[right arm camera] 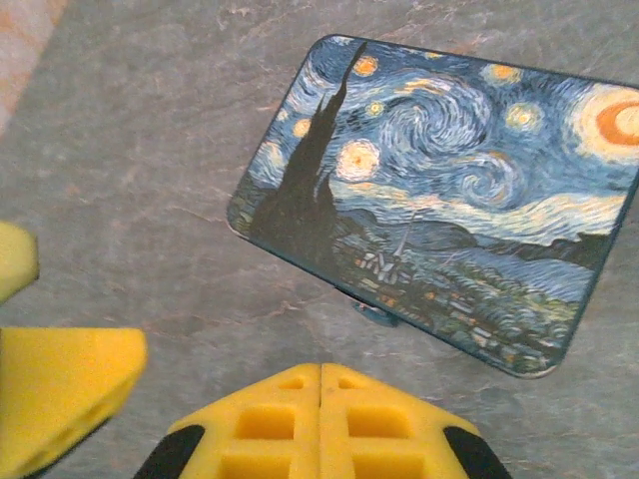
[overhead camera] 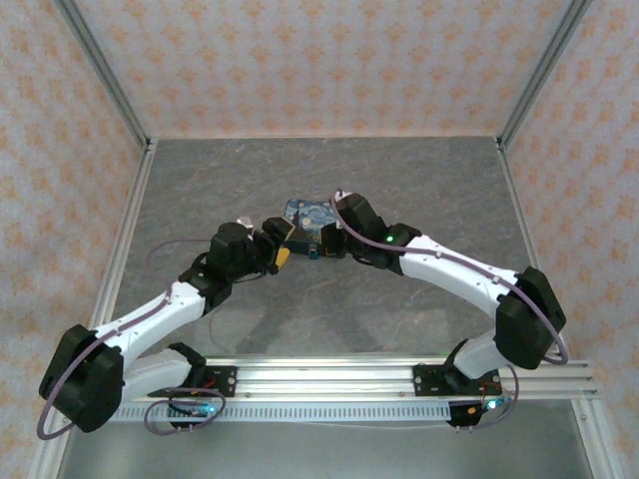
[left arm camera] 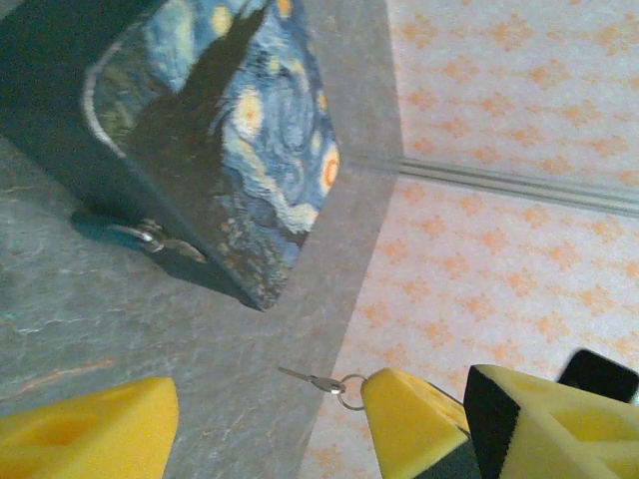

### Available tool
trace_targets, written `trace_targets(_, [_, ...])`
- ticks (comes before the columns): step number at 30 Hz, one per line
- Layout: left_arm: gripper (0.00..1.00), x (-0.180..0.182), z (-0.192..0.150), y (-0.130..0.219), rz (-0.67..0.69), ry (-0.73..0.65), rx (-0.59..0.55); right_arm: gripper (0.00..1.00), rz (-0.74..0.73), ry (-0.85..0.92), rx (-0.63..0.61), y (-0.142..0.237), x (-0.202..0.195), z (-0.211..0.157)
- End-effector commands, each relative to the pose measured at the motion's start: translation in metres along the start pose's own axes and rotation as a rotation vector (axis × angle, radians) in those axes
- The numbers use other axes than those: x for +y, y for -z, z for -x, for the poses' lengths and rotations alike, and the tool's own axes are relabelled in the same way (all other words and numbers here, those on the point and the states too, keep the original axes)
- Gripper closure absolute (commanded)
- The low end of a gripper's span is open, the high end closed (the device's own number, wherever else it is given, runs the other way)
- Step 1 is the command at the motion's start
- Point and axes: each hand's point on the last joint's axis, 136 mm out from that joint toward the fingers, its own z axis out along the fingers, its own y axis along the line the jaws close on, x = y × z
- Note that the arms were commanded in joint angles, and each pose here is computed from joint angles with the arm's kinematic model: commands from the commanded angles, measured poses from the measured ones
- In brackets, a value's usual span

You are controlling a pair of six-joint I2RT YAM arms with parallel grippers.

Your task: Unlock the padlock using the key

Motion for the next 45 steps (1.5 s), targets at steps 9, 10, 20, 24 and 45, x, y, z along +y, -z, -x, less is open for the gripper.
trace_targets(9, [0.14,-0.131,-0.032,0.056,-0.453,-0.862,-0.096,1.0,0.268,-0.294,-0.081,0.074,0.028,0.074])
trace_targets(10, [0.13,-0.135,-0.042,0.059,-0.459,-0.976,-0.083,1.0,0.263,-0.273,-0.079,0.081,0.029,0.077])
trace_targets(20, [0.14,-0.134,-0.112,0.054,-0.59,-1.643,0.019,1.0,0.316,-0.149,-0.022,0.129,0.053,0.083])
trace_targets(24, [0.14,-0.136,-0.113,0.051,-0.594,-1.727,-0.029,1.0,0.346,-0.126,-0.008,0.144,0.059,0.079])
trace_targets(45, [0.5,-0.139,-0.112,0.043,-0.578,-1.836,-0.09,1.0,0.487,-0.131,0.064,0.156,0.077,0.06])
